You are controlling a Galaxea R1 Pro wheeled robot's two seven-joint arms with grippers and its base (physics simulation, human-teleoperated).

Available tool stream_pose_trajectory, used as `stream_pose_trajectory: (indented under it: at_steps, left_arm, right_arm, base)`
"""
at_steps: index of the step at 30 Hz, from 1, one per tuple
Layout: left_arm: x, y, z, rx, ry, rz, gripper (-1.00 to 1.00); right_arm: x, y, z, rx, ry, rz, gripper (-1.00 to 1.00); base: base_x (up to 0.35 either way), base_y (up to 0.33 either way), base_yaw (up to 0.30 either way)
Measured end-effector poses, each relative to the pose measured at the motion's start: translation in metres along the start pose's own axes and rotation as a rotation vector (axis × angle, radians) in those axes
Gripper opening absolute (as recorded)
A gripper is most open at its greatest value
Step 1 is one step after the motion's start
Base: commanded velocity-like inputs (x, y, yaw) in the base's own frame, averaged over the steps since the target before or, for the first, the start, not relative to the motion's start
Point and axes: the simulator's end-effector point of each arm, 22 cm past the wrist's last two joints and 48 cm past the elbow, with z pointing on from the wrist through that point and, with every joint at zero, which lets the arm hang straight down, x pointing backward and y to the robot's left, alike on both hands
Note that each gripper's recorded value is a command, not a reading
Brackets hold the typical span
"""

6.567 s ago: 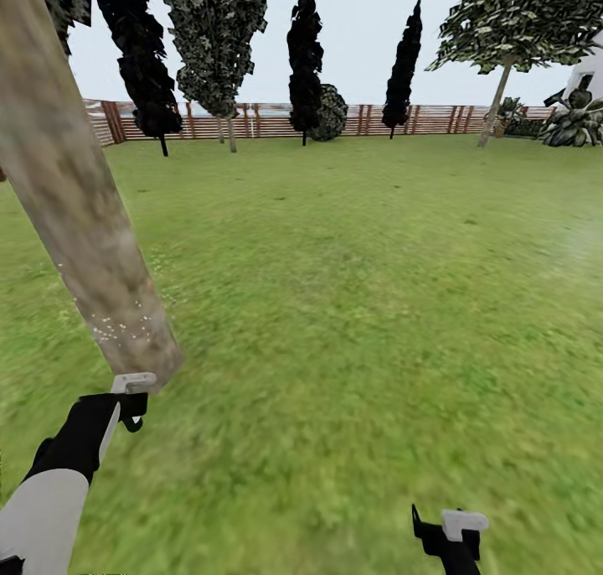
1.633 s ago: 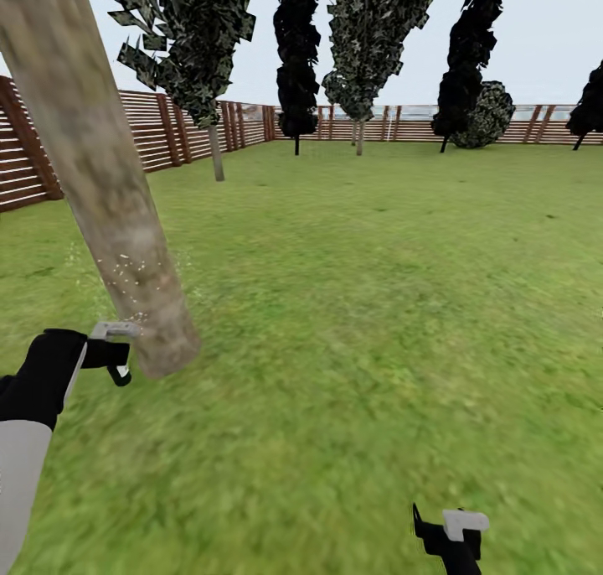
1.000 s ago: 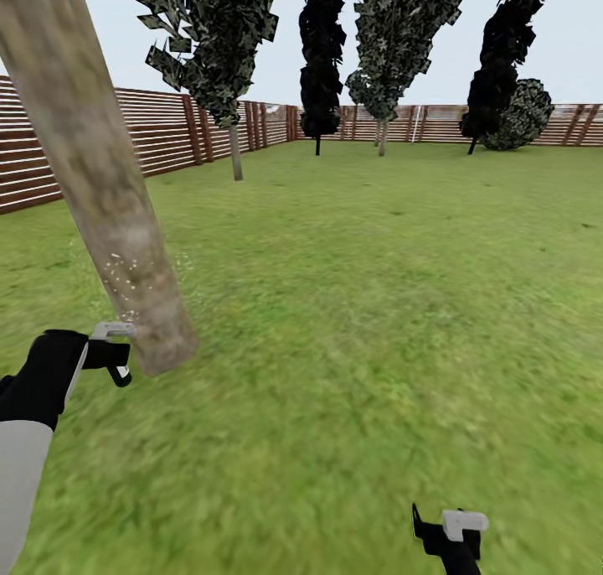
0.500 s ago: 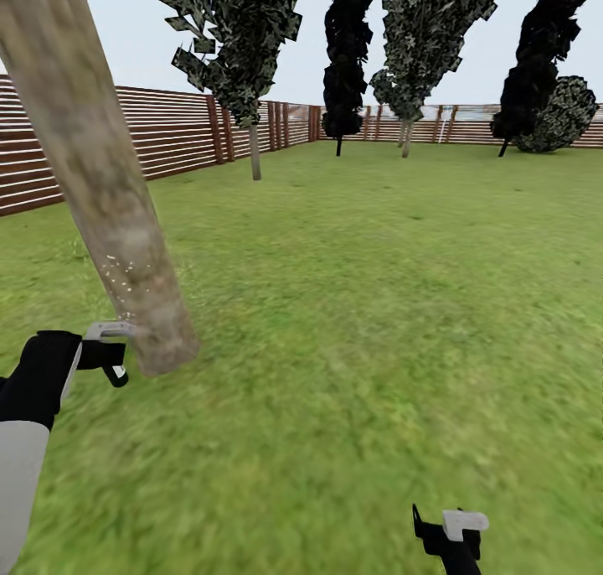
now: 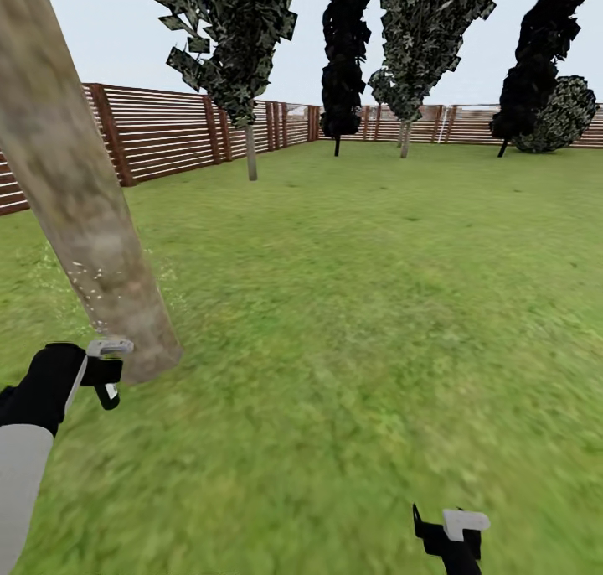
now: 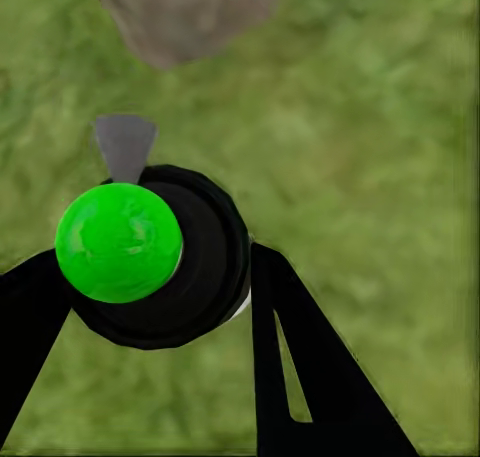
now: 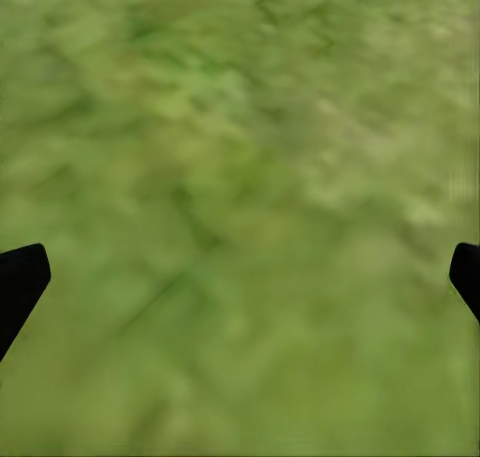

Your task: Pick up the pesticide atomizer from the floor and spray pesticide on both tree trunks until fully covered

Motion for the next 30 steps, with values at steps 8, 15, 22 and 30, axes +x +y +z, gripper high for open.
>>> stream_pose_trajectory:
  at_steps: [8,15,22,30]
  left_arm:
    - [0.033,-0.005,0.026,0.002,0.009,0.038,-1.0]
    - [0.033,-0.023,0.029,0.003,-0.007,0.026,-1.0]
    - [0.068,-0.023,0.038,0.002,0.034,0.034,-1.0]
    - [0.065,-0.018,0.037,0.005,0.016,-0.016,-1.0]
  right_arm:
    - [0.0,0.001,0.0,-0.001,0.0,0.001,1.0]
    - [0.0,0.002,0.0,-0.003,0.001,0.001,1.0]
    - [0.001,0.001,0.0,-0.002,0.001,0.001,1.0]
    - [0.0,0.001,0.0,-0.001,0.001,0.001,1.0]
  base:
    - [0.003,-0.002,0.251]
    - [0.036,-0.074,0.018]
    - [0.165,-0.239,0.144]
    - [0.268,-0.154,0.207]
